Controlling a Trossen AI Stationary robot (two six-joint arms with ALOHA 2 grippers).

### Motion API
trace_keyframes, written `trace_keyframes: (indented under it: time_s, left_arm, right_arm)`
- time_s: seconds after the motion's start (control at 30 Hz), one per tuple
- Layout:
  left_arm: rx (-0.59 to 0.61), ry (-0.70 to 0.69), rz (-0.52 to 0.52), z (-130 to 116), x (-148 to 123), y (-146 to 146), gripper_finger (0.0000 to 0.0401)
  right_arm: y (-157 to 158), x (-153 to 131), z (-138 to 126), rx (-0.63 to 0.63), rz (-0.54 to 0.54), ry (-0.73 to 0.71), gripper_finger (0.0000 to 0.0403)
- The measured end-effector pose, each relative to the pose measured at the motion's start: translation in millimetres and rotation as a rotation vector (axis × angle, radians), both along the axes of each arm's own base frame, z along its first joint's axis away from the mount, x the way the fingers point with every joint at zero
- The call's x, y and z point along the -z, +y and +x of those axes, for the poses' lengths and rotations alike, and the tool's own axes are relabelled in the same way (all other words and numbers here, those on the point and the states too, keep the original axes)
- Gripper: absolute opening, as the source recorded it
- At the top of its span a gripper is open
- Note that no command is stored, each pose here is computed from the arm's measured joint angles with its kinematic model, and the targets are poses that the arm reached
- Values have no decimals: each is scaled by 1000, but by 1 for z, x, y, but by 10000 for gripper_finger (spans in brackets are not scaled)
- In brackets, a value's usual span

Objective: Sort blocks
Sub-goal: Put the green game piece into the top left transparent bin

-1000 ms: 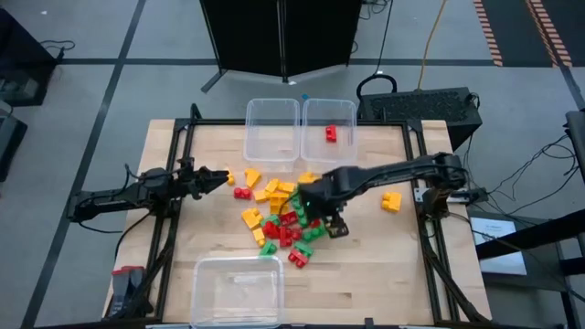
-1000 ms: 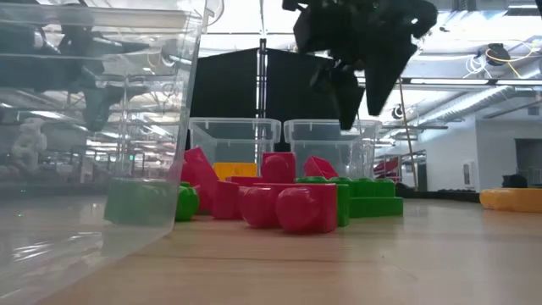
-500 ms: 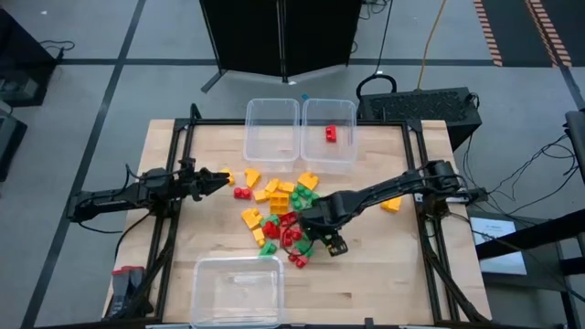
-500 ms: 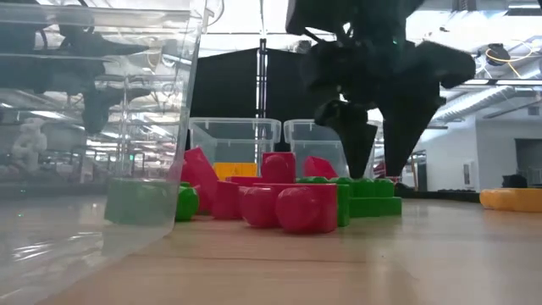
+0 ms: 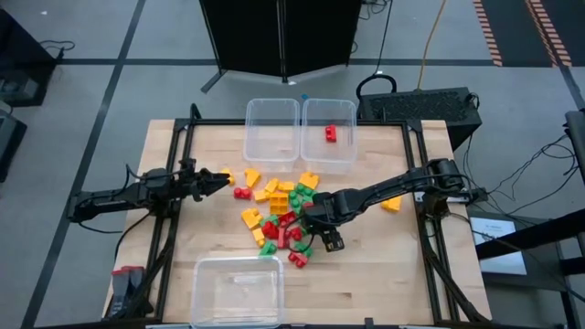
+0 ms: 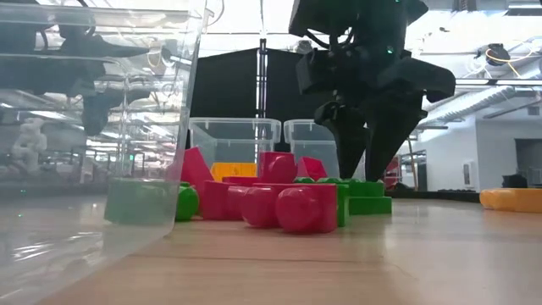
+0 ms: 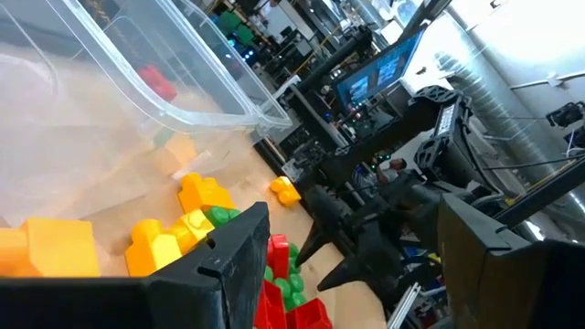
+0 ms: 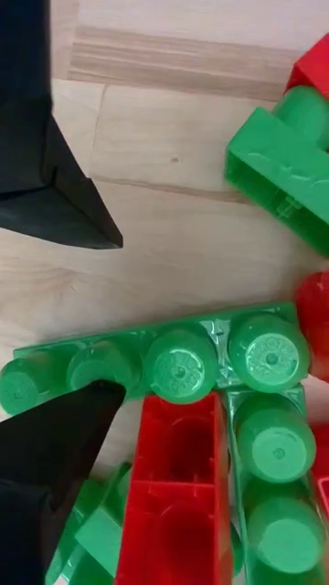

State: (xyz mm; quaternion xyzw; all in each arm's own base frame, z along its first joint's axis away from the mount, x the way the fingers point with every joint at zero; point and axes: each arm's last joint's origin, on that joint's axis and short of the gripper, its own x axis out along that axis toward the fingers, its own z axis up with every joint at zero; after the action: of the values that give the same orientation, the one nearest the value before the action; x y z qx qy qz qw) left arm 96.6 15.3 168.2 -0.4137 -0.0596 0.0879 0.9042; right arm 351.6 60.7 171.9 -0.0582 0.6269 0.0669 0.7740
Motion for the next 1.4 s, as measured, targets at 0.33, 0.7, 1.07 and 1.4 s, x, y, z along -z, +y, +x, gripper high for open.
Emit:
trace_keyframes:
  time_s: [0.33,0.7,1.07,1.4]
  left_arm:
    - [0,1,0,0,0,0,210]
    - [-1,2,1,0,0,0,210]
    - [-1,5,1,0,0,0,210]
    - [-1,11,0,0,1,0,210]
  right_arm:
    - [-14,-4,0,30,-45,-18,253]
    - [-18,19,9,-29,-61,23,253]
    - [-12,42,10,6,-66,105,115]
    - [-11,-5,7,125,-2,44,115]
